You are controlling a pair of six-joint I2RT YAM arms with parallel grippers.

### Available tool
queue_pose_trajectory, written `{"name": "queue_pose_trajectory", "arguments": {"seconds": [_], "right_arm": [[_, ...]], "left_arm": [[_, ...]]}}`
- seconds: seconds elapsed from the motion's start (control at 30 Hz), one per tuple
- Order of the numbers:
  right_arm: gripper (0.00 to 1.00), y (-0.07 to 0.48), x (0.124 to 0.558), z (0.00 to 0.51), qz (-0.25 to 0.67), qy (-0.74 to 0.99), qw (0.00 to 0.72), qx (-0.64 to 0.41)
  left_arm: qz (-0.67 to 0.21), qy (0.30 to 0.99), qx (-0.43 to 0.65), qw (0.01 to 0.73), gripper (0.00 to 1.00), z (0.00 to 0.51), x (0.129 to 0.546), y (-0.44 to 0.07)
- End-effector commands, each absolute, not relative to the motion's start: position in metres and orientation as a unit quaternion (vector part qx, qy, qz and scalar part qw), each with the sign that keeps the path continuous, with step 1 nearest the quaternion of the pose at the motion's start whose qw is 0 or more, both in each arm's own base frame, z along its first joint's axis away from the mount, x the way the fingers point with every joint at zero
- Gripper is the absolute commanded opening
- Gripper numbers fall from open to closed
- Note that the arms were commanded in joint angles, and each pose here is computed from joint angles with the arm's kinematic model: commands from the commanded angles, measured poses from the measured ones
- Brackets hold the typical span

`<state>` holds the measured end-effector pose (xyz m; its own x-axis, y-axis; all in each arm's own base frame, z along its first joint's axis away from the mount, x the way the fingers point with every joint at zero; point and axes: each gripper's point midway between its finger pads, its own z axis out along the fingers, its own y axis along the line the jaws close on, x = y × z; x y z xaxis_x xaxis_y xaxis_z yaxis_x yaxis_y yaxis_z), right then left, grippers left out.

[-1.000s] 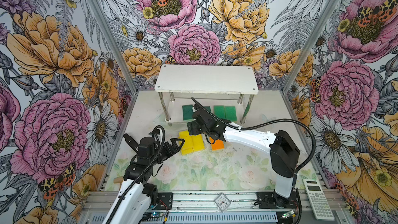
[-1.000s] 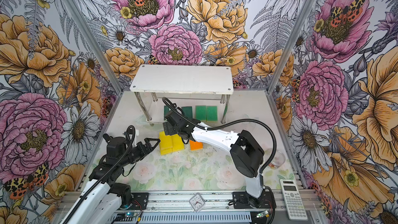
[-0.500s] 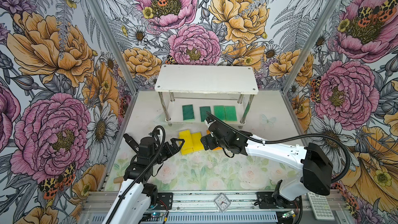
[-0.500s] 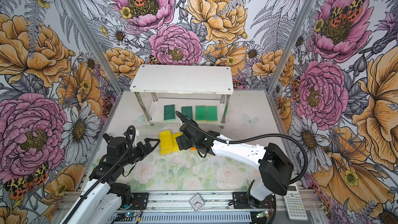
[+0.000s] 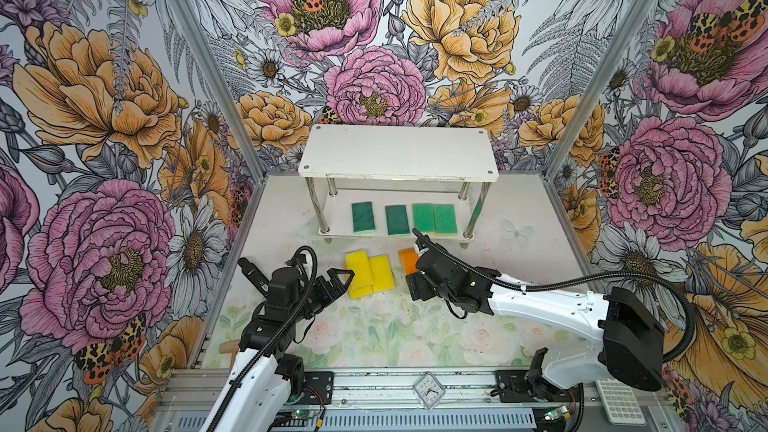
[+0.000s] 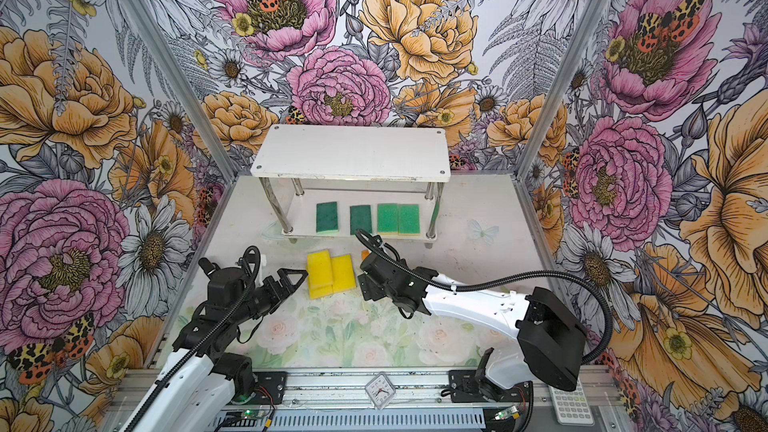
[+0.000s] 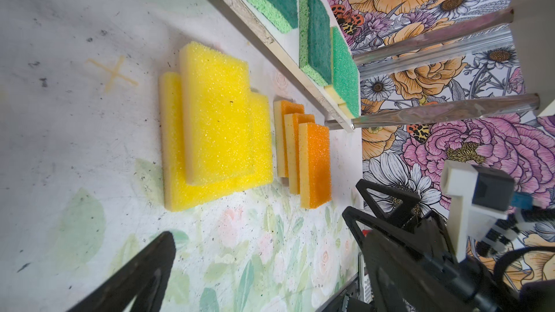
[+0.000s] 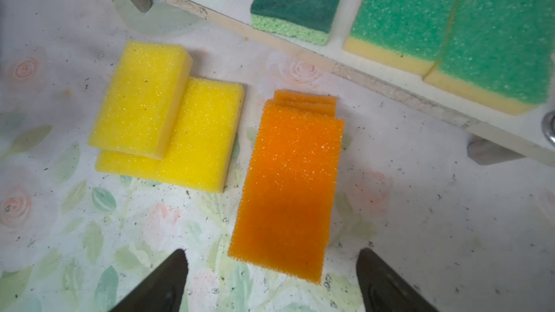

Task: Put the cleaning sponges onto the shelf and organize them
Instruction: 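Withdraw the right gripper from the shelf toward the orange sponges, then lower the right gripper onto the top orange sponge and close it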

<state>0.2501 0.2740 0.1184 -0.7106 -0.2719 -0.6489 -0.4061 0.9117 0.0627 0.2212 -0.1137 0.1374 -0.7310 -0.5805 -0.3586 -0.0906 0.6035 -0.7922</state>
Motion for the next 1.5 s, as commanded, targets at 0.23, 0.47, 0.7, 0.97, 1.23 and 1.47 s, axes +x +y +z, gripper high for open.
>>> {"name": "queue_pose_trajectory", "arguments": {"seconds": [0.23,0.47,0.7,0.97,1.23,1.47], "right_arm": [[0.87,0.269,0.253,0.103,0.078,0.927,0.33,-0.16],[0.85,0.27,0.252,0.099,0.084,0.929,0.324,-0.155],[0.83,0.278,0.247,0.09,0.096,0.933,0.314,-0.15],[0.85,0.285,0.243,0.081,0.094,0.935,0.308,-0.15],[0.86,0.283,0.246,0.072,0.078,0.938,0.306,-0.144],[0.85,0.282,0.251,0.07,0.067,0.938,0.312,-0.135]], "left_arm": [[-0.404,0.834,-0.212,0.311,0.99,0.135,0.222,-0.115],[-0.407,0.833,-0.213,0.309,0.99,0.135,0.222,-0.116],[-0.412,0.832,-0.211,0.306,0.99,0.135,0.221,-0.118],[-0.415,0.832,-0.209,0.302,0.99,0.133,0.219,-0.12],[-0.416,0.833,-0.21,0.3,0.99,0.131,0.219,-0.12],[-0.413,0.833,-0.212,0.301,0.99,0.13,0.219,-0.119]]}}
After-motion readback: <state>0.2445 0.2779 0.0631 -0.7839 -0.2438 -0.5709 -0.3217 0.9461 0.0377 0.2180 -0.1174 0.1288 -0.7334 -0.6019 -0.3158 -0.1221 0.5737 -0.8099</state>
